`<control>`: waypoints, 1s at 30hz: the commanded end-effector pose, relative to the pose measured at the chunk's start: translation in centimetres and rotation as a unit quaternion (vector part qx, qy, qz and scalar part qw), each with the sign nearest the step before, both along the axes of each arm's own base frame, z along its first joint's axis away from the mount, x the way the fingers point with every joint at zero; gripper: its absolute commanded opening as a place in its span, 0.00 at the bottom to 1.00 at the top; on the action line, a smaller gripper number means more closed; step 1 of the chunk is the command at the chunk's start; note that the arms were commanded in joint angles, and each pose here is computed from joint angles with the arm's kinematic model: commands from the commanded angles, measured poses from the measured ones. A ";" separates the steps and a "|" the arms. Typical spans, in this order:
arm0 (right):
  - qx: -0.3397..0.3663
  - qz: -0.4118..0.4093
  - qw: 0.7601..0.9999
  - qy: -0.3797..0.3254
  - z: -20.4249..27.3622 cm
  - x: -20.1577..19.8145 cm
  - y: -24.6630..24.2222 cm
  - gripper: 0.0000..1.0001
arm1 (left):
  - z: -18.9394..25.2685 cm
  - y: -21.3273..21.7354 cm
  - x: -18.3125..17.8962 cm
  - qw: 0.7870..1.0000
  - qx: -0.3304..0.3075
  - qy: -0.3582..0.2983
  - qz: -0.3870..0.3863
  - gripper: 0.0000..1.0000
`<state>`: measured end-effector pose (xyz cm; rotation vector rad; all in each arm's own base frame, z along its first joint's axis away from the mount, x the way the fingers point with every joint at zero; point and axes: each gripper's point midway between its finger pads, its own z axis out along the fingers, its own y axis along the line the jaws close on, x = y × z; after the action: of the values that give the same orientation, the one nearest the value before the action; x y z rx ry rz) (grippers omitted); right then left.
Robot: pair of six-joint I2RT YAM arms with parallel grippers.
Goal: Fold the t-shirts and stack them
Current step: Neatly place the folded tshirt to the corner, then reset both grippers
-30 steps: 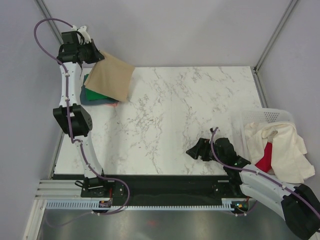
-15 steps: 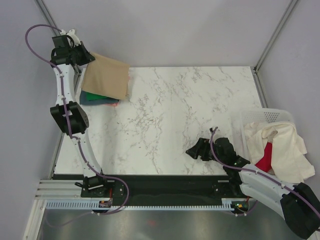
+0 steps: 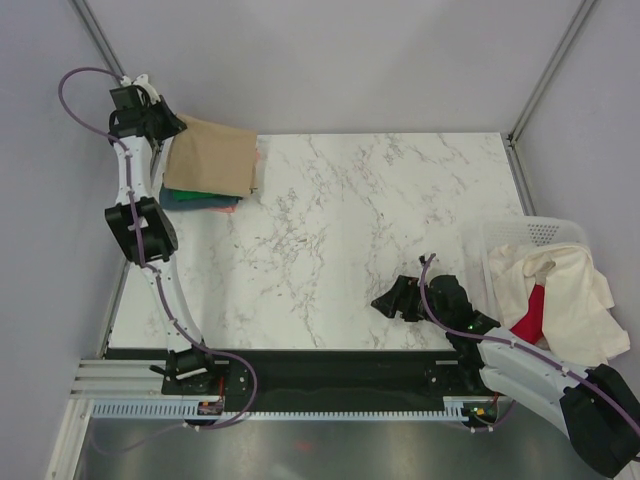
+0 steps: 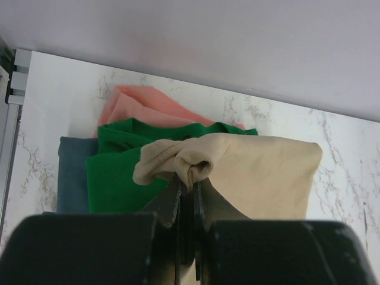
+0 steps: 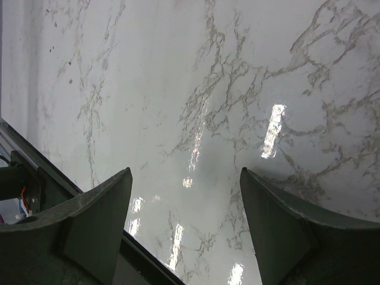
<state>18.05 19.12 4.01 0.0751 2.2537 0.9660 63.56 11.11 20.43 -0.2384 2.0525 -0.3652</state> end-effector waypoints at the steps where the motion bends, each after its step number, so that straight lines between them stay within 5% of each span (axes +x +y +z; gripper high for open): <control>1: -0.015 0.006 1.000 0.009 -0.8 -0.4 -0.3 0.82 | 1.2 2.6 2.3 0.998 0.017 -0.054 0.037 0.03; 5: -0.014 0.004 1.000 0.007 -0.7 -0.3 -0.3 0.82 | -0.9 4.2 3.2 0.996 0.038 -0.051 0.064 0.08; 9: -0.016 0.003 1.000 0.008 -0.7 -0.3 -0.3 0.82 | -3.0 5.4 3.6 0.995 0.042 -0.042 0.083 0.50; 11: -0.016 0.003 1.000 0.007 -0.6 -0.3 -0.3 0.81 | -3.0 6.2 3.3 0.993 0.047 -0.037 0.103 0.91; 12: -0.015 0.003 1.000 0.007 -0.6 -0.3 -0.3 0.82 | -3.2 6.2 3.1 0.992 0.042 -0.029 0.114 0.99; 20: -0.014 0.003 1.000 0.005 -0.6 -0.3 -0.3 0.81 | 6.4 8.3 -1.6 0.959 0.051 -0.053 0.273 1.00; 30: -0.013 0.005 1.000 0.007 -0.7 -0.5 -0.3 0.82 | 12.8 -0.5 -12.9 0.964 0.027 -0.063 0.257 1.00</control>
<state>17.98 19.04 4.03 0.0762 2.2540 0.9642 54.62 12.77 29.46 -0.6399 1.8809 0.0574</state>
